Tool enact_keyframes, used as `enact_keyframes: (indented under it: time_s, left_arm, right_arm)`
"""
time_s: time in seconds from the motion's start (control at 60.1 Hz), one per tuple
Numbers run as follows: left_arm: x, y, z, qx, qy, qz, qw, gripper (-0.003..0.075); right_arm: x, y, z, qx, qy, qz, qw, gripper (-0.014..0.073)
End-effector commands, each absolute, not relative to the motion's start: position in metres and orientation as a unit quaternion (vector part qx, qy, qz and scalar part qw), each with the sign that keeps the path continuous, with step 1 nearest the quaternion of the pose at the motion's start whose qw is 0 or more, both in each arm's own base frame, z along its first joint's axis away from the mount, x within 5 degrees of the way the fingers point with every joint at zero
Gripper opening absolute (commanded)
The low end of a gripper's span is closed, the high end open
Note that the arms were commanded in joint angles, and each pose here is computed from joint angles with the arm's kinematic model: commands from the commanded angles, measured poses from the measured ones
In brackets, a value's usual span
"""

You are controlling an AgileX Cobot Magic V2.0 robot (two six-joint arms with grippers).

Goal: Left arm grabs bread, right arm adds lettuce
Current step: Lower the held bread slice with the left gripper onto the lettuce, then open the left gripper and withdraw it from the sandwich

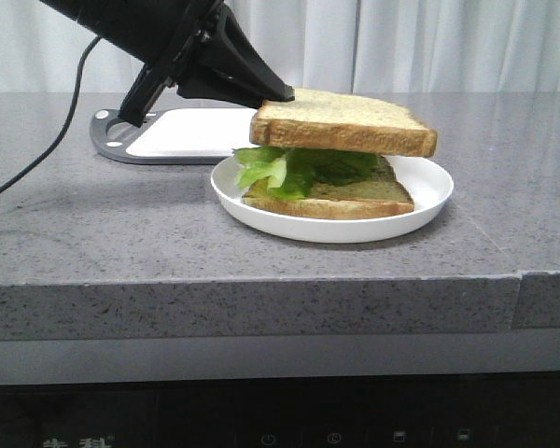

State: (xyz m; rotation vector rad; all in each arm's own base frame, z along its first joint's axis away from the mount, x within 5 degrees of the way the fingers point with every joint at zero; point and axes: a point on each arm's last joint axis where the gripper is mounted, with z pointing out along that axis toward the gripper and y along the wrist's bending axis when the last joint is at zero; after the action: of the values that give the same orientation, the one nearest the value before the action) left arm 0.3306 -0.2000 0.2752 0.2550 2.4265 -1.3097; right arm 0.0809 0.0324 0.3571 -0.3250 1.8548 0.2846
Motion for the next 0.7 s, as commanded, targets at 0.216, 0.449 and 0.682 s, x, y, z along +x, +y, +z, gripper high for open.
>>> enact_keyframes:
  time_s: [0.216, 0.449, 0.682]
  left_arm:
    - [0.321, -0.195, 0.322, 0.115, 0.832, -0.491, 0.231, 0.0303]
    - [0.296, -0.171, 0.374, 0.153, 0.812, -0.466, 0.318, 0.0255]
    - [0.262, -0.145, 0.412, 0.198, 0.800, -0.396, 0.404, -0.0021]
  right_arm:
    - [0.082, 0.031, 0.371, -0.129, 0.766, 0.122, 0.618, -0.0060]
    - [0.083, 0.031, 0.376, -0.123, 0.750, 0.123, 0.638, -0.0060]
    - [0.085, 0.031, 0.373, -0.126, 0.759, 0.121, 0.627, -0.0060]
